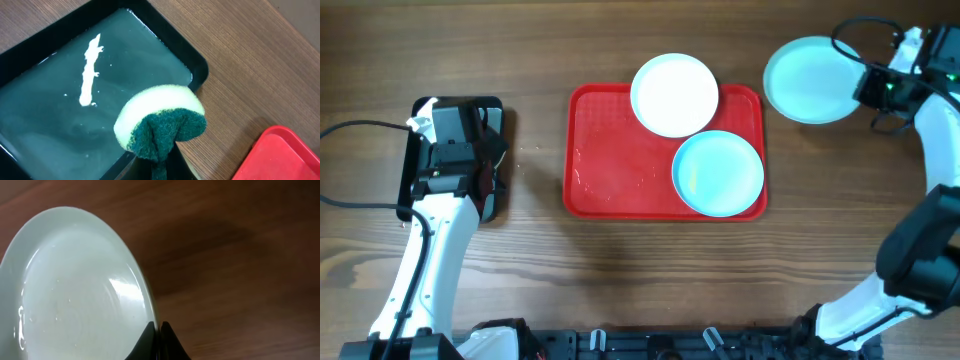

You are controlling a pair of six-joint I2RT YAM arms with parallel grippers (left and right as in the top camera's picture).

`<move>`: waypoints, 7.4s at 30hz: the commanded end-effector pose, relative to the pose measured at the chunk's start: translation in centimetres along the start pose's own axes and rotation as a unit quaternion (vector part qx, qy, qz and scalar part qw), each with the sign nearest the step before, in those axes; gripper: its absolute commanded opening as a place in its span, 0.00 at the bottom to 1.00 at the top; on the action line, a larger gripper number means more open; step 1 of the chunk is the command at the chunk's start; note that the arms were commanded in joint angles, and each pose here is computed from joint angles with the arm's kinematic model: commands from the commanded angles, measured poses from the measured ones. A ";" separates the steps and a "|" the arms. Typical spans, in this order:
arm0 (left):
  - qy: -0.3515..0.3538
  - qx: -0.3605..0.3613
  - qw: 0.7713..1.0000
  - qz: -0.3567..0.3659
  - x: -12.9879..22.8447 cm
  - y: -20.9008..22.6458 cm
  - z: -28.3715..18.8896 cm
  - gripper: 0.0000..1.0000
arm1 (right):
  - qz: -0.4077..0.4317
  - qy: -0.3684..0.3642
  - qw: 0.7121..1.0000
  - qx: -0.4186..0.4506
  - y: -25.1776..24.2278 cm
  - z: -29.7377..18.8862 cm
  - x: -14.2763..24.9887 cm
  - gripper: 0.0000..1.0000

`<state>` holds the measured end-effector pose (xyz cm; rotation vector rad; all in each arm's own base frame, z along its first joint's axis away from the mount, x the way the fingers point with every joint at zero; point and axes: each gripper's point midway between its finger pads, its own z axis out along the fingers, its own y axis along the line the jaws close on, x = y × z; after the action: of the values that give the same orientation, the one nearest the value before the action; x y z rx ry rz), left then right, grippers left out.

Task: Clean dirty plates on tray and stack at the side
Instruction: 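Lift the blue plate with the right gripper and place it right of tray, then grasp the white plate rim with the right gripper, then scrub the white plate with the sponge in the left gripper, then lift the white plate with the right gripper and stack it on the blue plate, then grasp the right blue plate rim with the right gripper, then scrub the right blue plate with the sponge in the left gripper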

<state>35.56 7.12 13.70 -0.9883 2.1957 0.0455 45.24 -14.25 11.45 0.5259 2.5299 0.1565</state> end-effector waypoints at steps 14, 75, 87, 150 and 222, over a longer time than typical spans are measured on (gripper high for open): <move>-0.006 0.047 0.999 -0.016 -0.8 -1.8 0.0 0.04 | -0.245 -0.032 0.953 -0.175 20.7 -0.6 2.8 1.00; 0.166 0.222 0.948 0.158 19.3 -15.9 7.2 0.04 | -0.385 0.115 0.902 -0.156 31.4 9.8 21.7 0.04; -0.037 0.120 0.987 0.102 2.4 -9.7 -1.0 0.04 | -0.385 0.117 0.902 -0.155 31.3 9.4 21.7 0.04; 0.012 0.007 1.000 -0.010 -0.3 0.4 1.7 0.05 | -0.431 0.288 0.854 -0.052 15.1 3.8 19.7 0.58; 0.127 0.185 0.963 0.152 21.4 -17.0 5.3 0.04 | -0.309 0.207 0.915 -0.153 25.7 6.9 22.4 0.04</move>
<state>40.32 -20.53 2.21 -0.3875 2.4553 -0.6071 40.47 18.84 1.37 -0.4851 2.8304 0.4824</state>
